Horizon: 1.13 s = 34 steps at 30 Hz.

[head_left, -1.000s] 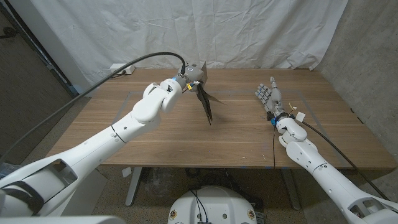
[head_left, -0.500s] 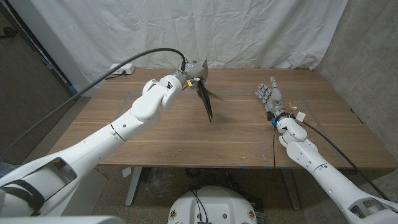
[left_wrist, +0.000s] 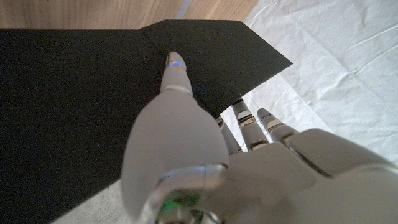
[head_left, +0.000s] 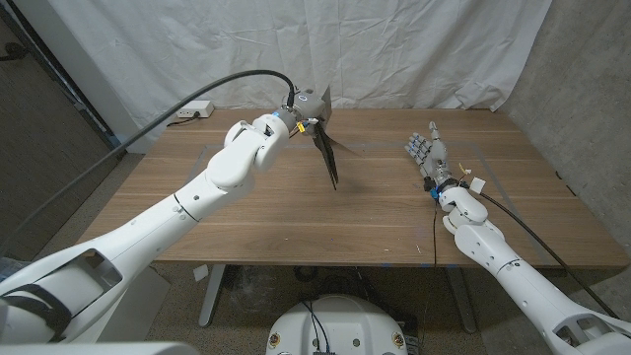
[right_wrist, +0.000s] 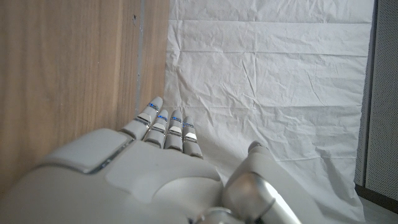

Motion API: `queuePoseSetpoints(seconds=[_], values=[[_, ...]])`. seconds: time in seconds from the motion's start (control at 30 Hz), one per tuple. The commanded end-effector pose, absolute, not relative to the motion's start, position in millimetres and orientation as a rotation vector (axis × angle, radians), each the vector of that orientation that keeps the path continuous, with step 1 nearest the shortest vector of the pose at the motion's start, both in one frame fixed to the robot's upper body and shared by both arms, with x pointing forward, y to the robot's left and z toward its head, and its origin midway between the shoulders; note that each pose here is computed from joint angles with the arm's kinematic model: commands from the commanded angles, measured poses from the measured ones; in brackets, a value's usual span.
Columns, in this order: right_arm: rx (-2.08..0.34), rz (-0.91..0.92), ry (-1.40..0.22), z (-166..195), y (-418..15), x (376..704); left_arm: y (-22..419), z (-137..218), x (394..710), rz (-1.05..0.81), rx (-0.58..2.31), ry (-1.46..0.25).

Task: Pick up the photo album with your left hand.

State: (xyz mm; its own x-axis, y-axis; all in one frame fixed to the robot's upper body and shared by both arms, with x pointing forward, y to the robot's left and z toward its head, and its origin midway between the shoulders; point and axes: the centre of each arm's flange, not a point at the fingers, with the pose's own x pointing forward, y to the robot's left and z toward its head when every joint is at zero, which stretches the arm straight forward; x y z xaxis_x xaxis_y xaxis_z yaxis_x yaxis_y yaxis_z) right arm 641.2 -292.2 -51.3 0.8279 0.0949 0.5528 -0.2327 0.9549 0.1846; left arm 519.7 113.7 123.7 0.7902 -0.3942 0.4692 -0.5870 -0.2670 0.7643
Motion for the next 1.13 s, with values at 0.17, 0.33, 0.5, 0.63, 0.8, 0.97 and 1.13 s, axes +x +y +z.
queuePoseSetpoints(seconds=[0.17,0.33,0.5,0.63,0.8,0.97,1.13], values=[[0.246,0.177,-0.564,-52.8,-291.5,638.4,118.2,136.6,505.2,0.265,1.877,-0.767],[0.244,0.178,-0.565,-52.3,-290.5,637.6,118.6,142.1,499.1,0.281,1.879,-0.779],[0.239,0.180,-0.563,-50.9,-289.5,636.8,119.4,149.1,496.0,0.286,1.861,-0.796],[0.236,0.177,-0.566,-48.4,-289.5,635.6,118.5,151.3,494.3,0.292,1.859,-0.811],[0.233,0.175,-0.567,-46.1,-289.7,635.7,118.7,153.4,496.4,0.287,1.860,-0.807],[0.234,0.176,-0.564,-46.0,-289.2,636.6,116.4,153.0,496.2,0.286,1.860,-0.817],[0.235,0.176,-0.566,-45.7,-288.9,637.6,117.6,151.7,497.0,0.289,1.863,-0.809]])
